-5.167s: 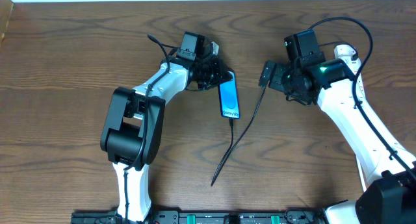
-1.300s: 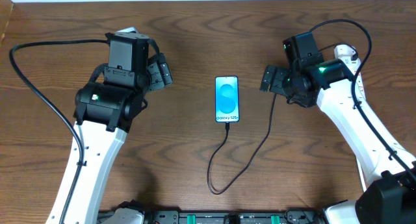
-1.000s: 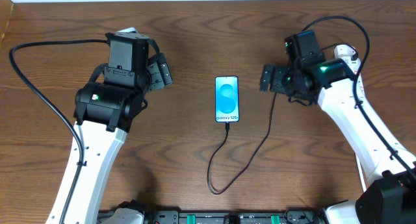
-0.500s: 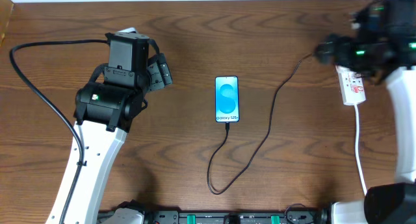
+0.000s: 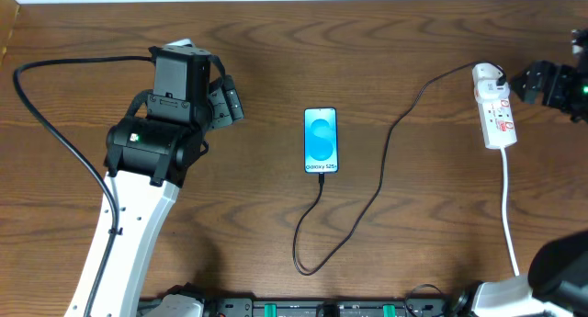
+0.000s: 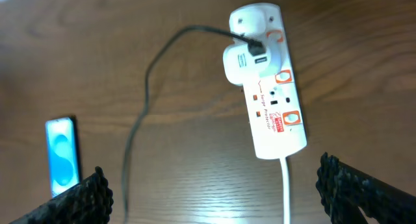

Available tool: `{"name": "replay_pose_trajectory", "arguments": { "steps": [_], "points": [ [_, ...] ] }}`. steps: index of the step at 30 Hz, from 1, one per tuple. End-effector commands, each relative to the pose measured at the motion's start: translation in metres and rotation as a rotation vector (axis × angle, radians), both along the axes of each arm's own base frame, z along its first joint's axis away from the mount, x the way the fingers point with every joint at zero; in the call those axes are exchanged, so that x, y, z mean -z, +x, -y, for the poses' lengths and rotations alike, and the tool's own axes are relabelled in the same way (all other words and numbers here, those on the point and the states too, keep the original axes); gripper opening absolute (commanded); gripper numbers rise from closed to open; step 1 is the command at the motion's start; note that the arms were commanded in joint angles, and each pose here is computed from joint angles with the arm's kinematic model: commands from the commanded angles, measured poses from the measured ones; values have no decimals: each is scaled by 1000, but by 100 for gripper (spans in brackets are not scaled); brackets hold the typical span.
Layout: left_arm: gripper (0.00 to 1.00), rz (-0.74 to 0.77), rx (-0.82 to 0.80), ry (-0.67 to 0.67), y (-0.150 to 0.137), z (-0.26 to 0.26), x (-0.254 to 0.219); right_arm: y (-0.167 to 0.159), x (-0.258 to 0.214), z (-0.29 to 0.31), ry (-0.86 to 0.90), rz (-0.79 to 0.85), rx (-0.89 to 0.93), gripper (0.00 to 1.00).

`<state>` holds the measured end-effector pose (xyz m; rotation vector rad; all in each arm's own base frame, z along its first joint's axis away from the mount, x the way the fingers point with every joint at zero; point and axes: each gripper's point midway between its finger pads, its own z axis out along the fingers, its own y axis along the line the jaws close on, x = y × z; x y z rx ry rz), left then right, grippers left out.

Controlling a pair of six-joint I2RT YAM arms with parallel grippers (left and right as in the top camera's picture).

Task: Plug charger to phone and switch on socket
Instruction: 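Move the right gripper to the power strip's switch beside the plug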

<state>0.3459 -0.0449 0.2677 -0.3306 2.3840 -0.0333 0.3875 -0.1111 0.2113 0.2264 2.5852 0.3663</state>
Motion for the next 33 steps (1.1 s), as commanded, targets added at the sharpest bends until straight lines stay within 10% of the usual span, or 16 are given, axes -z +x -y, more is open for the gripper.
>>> {"name": "replay_pose_trajectory", "arguments": {
  "steps": [1,18,33],
  "points": [
    [90,9,-5,25,0,-4,-4,13,23,-1,-4,-1,-129,99],
    [90,9,-5,25,0,-4,-4,51,134,-1,167,-98,-162,99],
    [90,9,-5,25,0,-4,-4,60,142,4,125,-59,-207,99]
  ]
}}
